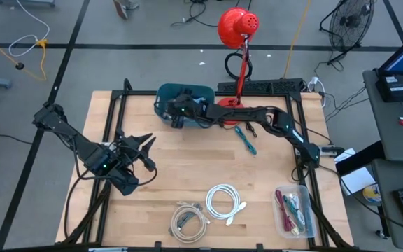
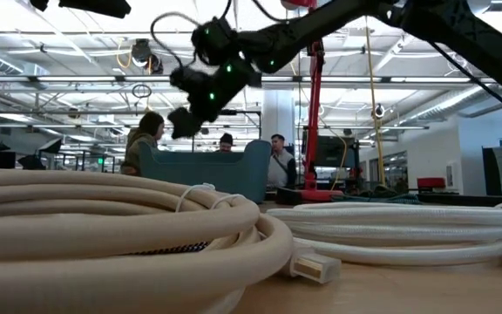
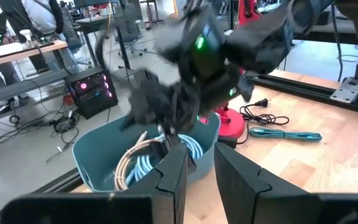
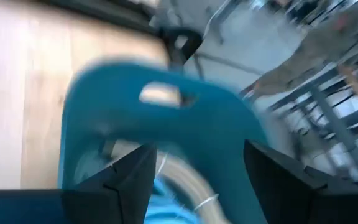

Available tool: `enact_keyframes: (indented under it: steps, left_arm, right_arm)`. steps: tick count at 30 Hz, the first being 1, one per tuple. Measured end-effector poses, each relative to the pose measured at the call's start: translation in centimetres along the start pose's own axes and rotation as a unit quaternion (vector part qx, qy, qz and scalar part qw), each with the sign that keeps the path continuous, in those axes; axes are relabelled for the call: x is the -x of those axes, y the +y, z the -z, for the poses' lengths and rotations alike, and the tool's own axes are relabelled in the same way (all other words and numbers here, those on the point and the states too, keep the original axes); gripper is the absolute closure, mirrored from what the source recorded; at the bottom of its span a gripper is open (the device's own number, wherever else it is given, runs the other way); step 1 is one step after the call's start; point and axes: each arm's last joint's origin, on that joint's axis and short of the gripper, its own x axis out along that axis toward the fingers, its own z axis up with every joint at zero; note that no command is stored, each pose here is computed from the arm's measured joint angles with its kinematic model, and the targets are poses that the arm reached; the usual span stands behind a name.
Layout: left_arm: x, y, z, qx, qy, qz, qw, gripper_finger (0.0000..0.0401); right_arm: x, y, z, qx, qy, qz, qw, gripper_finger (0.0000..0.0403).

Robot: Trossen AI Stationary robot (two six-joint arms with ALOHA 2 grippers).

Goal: Pick & Place USB Port
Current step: Put the light brown hdmi cable into the blue bin

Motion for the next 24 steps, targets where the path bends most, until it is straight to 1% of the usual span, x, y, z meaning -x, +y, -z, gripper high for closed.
enact_keyframes:
  steps: [4,6,9,11,13,16,19,24]
  left_arm:
    - [0.0,0.0,0.0,0.0,0.001,0.001,1.0,0.0316]
    - [0.0,0.0,0.0,0.0,0.002,0.001,1.0,0.0316]
    - [0.2,0.0,0.0,0.0,0.002,0.005,1.0,0.0316]
    - [0.3,-0.1,0.1,-0.001,0.002,0.008,1.0,0.0316]
    - [0.5,-0.1,0.1,0.0,0.001,0.014,1.0,0.0316]
    - [0.6,-0.2,0.2,0.0,0.003,0.018,1.0,0.0316]
    - [0.6,-0.2,0.2,0.0,0.015,0.024,1.0,0.0316]
    - [0.6,-0.4,0.5,0.0,0.069,0.053,0.996,0.0316]
  right_arm:
    - [2.7,-1.0,-2.3,0.006,-0.011,0.023,1.0,0.0165]
    - [4.1,-1.1,-3.7,-0.001,-0.038,0.028,0.999,0.0167]
    - [7.8,-1.5,-5.6,0.0,-0.032,0.004,0.999,0.017]
    - [10.2,-1.4,-7.0,-0.009,-0.047,-0.008,0.999,0.0171]
    - [13.4,-1.5,-7.9,-0.004,-0.034,-0.03,0.999,0.0171]
    - [17.6,-1.0,-9.0,-0.014,-0.03,-0.062,0.998,0.017]
    - [21.7,0.0,-9.3,-0.011,-0.007,-0.103,0.995,0.0172]
    - [27.1,2.6,-8.9,-0.015,0.043,-0.207,0.977,0.0179]
